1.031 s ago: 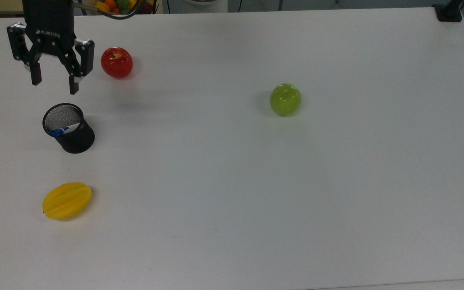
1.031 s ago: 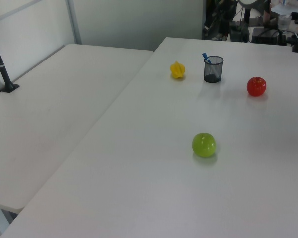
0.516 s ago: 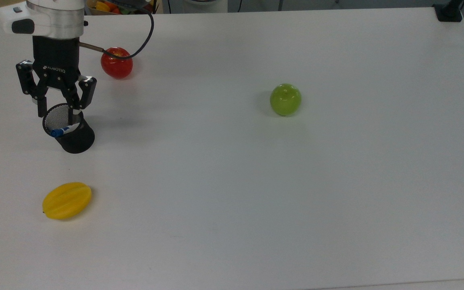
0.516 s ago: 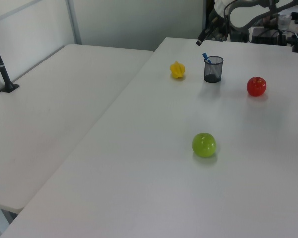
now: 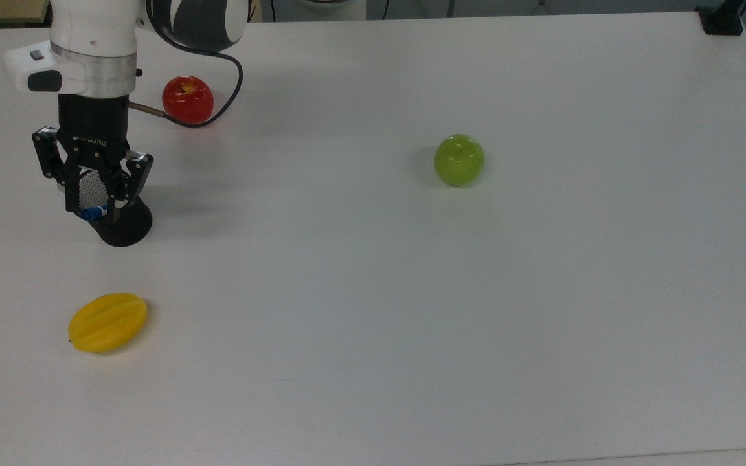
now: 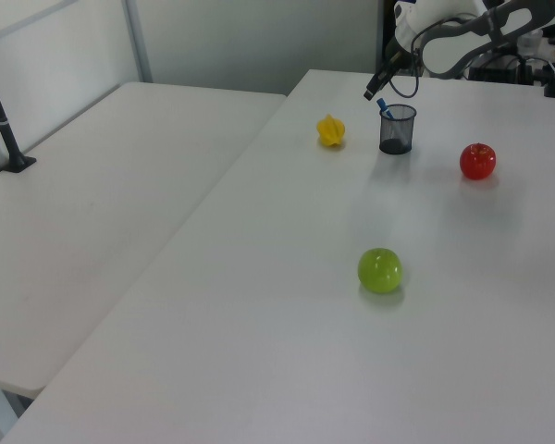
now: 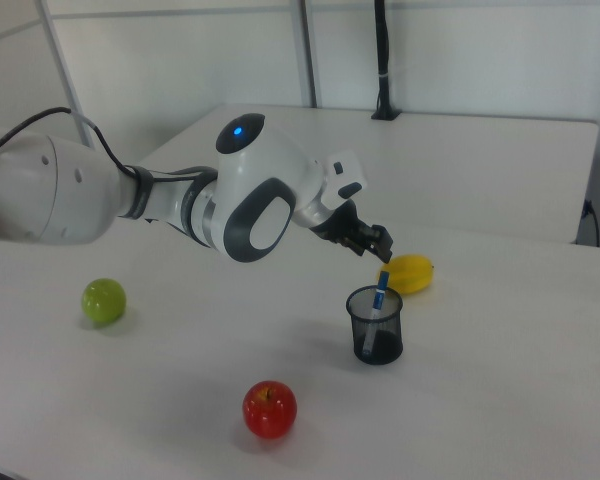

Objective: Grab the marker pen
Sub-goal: 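Lower the gripper and close it on the blue-capped marker, then lift the marker straight up out of the pen cup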

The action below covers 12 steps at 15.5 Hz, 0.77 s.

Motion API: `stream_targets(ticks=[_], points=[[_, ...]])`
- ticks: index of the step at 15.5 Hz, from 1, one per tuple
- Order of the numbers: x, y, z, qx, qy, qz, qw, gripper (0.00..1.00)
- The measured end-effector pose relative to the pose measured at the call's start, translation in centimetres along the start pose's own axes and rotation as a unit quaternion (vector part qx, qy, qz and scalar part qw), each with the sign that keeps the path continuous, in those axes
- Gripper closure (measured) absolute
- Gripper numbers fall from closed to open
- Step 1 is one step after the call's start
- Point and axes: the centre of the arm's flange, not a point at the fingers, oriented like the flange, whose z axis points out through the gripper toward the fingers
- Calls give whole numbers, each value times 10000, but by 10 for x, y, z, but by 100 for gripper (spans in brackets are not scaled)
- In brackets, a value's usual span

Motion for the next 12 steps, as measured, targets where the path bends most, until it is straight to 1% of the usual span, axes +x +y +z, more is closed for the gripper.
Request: stream_targets(ticks=[4, 8, 11, 12], points=[[-9, 4, 15, -50, -129, -52, 9999, 44], [-14, 12, 22, -142, -194, -132, 9996, 44], [-17, 16, 26, -181, -237, -173, 9994, 47], [-18, 15, 28, -181, -252, -179, 9994, 55]])
